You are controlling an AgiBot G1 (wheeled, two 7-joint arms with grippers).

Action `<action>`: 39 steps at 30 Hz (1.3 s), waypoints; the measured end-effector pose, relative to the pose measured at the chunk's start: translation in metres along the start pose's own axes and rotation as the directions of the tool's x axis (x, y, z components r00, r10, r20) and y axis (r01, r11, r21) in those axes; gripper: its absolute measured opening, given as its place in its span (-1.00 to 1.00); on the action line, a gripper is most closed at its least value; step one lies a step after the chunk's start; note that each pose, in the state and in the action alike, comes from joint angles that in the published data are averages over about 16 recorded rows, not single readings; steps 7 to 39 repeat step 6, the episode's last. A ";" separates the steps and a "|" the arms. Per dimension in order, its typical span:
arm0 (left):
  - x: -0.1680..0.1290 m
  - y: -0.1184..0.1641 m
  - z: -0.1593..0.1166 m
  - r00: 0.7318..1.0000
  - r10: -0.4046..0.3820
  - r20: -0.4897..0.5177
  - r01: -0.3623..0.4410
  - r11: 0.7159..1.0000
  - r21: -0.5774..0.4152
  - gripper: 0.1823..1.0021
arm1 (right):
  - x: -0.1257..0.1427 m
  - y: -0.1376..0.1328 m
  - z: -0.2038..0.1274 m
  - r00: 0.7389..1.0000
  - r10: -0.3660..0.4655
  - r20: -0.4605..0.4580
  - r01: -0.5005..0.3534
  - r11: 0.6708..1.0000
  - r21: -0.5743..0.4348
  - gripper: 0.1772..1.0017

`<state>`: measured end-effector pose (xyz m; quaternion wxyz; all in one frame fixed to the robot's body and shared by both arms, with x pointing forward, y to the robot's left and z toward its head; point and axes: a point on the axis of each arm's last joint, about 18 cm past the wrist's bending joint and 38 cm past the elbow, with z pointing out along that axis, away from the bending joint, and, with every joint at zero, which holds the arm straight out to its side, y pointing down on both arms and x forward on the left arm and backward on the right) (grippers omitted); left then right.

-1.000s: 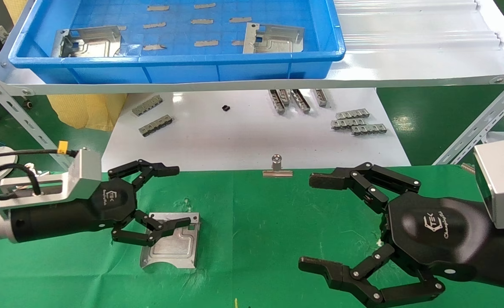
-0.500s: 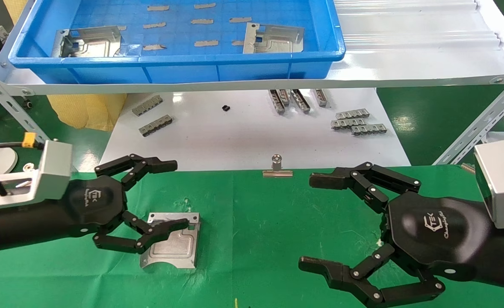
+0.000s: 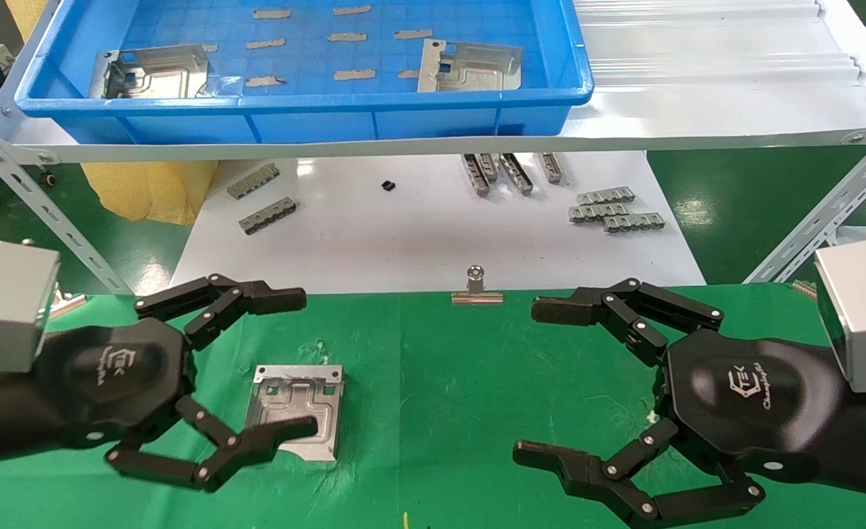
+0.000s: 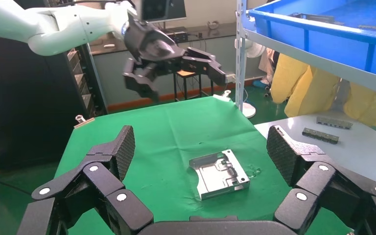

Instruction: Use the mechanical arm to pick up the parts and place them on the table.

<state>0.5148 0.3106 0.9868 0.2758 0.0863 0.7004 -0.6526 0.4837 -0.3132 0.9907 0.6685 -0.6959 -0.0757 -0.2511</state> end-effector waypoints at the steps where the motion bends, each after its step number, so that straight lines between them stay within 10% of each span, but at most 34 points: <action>1: 0.002 -0.001 0.000 1.000 -0.001 -0.003 0.001 1.000 0.001 1.00 | 0.000 0.000 0.000 1.000 0.000 0.000 0.000 1.000 0.000 1.00; 39: 0.010 -0.008 0.000 1.000 -0.007 -0.020 0.007 1.000 0.007 1.00 | 0.000 0.000 0.000 1.000 0.000 0.000 0.000 1.000 0.000 1.00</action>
